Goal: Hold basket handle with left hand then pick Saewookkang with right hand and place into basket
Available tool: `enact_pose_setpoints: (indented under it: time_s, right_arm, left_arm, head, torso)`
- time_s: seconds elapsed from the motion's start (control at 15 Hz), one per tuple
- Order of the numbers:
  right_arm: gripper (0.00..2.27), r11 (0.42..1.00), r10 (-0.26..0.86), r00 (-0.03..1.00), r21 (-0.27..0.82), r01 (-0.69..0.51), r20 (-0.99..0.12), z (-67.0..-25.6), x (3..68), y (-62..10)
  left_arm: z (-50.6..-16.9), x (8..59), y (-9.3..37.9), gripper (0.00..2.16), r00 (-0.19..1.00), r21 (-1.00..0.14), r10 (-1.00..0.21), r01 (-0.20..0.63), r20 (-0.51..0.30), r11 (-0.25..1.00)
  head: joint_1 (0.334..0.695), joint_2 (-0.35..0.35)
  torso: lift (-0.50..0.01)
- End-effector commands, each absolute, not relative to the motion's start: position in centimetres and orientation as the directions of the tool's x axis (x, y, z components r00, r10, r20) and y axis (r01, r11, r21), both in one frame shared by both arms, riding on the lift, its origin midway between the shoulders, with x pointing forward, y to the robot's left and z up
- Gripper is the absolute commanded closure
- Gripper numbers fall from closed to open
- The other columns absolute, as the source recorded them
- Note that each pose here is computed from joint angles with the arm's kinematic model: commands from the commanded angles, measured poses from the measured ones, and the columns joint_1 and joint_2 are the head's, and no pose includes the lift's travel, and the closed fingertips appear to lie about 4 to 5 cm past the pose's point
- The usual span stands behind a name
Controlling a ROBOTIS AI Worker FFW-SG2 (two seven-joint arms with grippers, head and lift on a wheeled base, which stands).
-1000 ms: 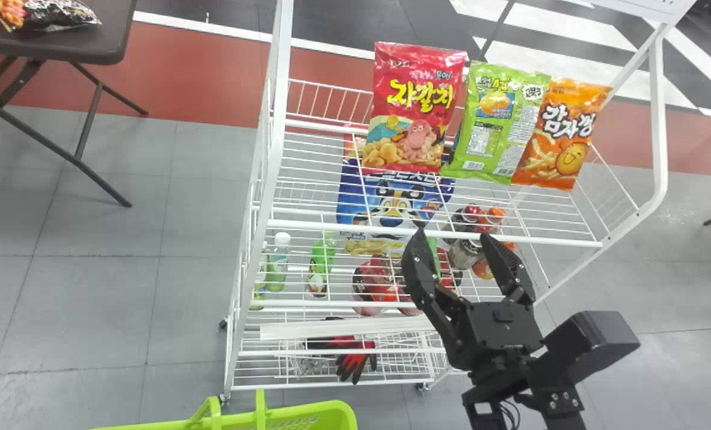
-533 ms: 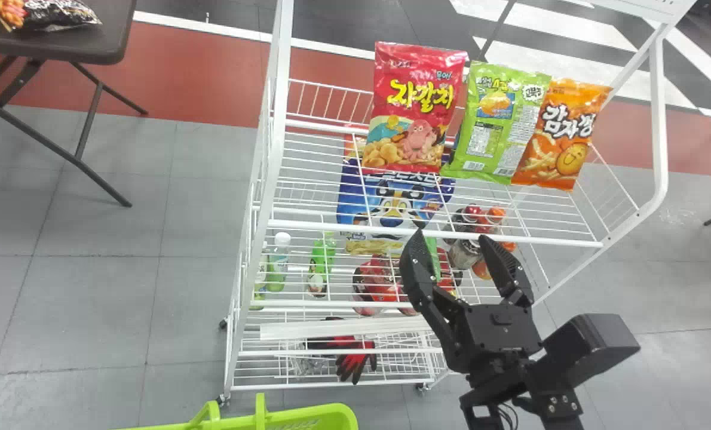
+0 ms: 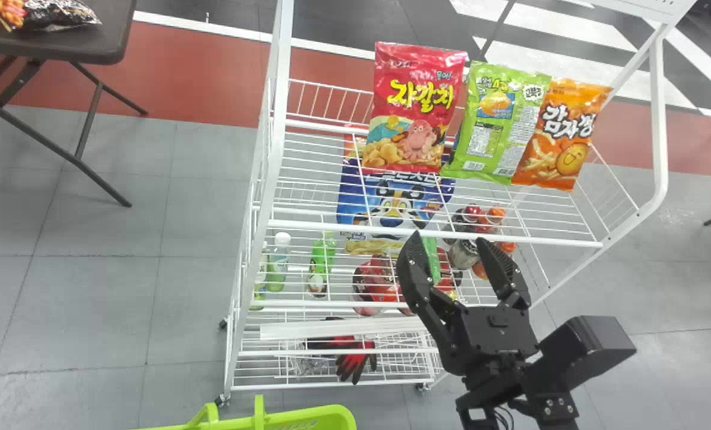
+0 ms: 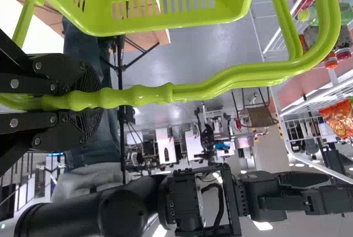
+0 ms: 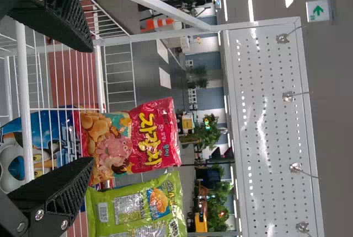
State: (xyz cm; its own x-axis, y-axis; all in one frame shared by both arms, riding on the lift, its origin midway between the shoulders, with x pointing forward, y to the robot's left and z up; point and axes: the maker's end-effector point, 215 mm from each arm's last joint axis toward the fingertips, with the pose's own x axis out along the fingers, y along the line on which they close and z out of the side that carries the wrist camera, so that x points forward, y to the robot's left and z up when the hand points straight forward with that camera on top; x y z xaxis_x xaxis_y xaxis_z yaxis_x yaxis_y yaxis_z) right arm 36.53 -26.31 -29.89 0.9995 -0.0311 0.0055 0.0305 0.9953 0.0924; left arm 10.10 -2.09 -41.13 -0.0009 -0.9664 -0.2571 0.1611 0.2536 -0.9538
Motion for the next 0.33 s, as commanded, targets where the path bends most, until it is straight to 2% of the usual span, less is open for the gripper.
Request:
enact_pose_setpoints:
  time_s: [0.0,0.27]
  right_arm:
    - [0.11,0.995,-0.036,0.999,0.095,0.035,0.012,-29.74,36.52,-26.45]
    - [0.11,0.994,-0.039,0.999,0.1,0.038,0.007,-29.85,36.68,-26.33]
  left_arm:
    - [-41.17,10.18,-2.02,1.82,0.002,-0.954,-0.966,0.16,-0.257,0.254]
    - [-41.26,10.28,-1.79,1.82,0.005,-0.953,-0.965,0.159,-0.261,0.258]
  head:
    - [0.695,-0.35]
    - [0.695,-0.35]
  torso:
    - [-0.019]
    - [-0.019]
